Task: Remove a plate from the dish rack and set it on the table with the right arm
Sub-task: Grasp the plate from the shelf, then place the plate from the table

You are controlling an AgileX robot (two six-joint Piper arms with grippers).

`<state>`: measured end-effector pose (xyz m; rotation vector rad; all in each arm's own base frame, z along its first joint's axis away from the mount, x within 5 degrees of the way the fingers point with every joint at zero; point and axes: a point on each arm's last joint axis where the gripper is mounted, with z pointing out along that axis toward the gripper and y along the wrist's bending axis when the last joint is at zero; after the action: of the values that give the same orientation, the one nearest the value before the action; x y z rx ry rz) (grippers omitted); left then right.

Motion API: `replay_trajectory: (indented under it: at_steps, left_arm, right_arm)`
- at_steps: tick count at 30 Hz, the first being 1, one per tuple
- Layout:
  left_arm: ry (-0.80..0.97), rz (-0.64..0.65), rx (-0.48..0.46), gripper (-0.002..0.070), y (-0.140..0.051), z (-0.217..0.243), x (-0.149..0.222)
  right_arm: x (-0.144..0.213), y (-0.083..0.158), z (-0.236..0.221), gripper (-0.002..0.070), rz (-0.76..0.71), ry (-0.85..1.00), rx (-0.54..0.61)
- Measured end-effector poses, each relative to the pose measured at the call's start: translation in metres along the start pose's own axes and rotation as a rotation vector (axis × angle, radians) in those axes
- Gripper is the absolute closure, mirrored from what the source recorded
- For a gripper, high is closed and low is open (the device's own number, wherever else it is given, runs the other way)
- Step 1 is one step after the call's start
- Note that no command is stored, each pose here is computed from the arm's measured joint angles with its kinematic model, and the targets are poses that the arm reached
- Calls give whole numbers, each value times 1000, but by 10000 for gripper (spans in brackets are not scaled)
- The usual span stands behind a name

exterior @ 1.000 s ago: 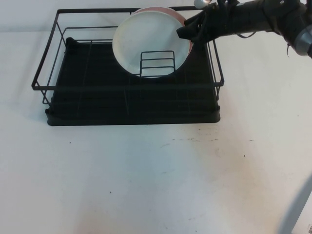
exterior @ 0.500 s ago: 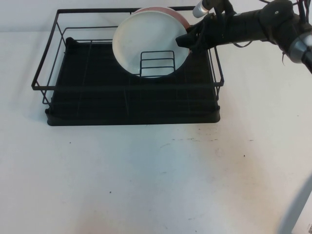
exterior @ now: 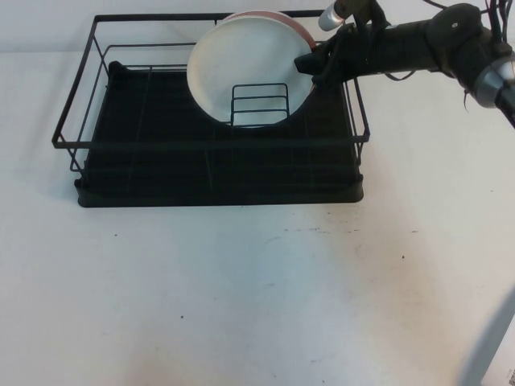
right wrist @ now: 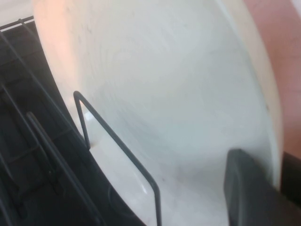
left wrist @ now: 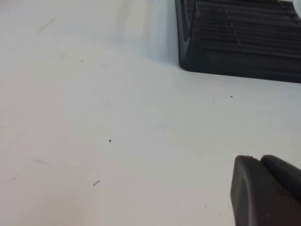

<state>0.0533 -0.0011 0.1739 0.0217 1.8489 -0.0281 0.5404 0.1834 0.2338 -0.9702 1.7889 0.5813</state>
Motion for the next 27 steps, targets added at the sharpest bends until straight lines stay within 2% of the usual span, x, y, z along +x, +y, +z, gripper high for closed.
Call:
replay_trajectory:
  at_steps: [8, 20, 24, 27]
  left_arm:
    - [0, 0, 0, 679, 0, 0, 0]
    - [0, 0, 0, 679, 0, 0, 0]
    - [0, 0, 0, 679, 0, 0, 0]
    - [0, 0, 0, 679, 0, 0, 0]
  right_arm:
    - [-9, 0, -9, 631, -5, 15, 11]
    - [-56, -5, -70, 631, -7, 13, 40]
    - [-68, 1, -92, 636, -9, 52, -3]
    - [-80, 7, -109, 636, -5, 93, 11]
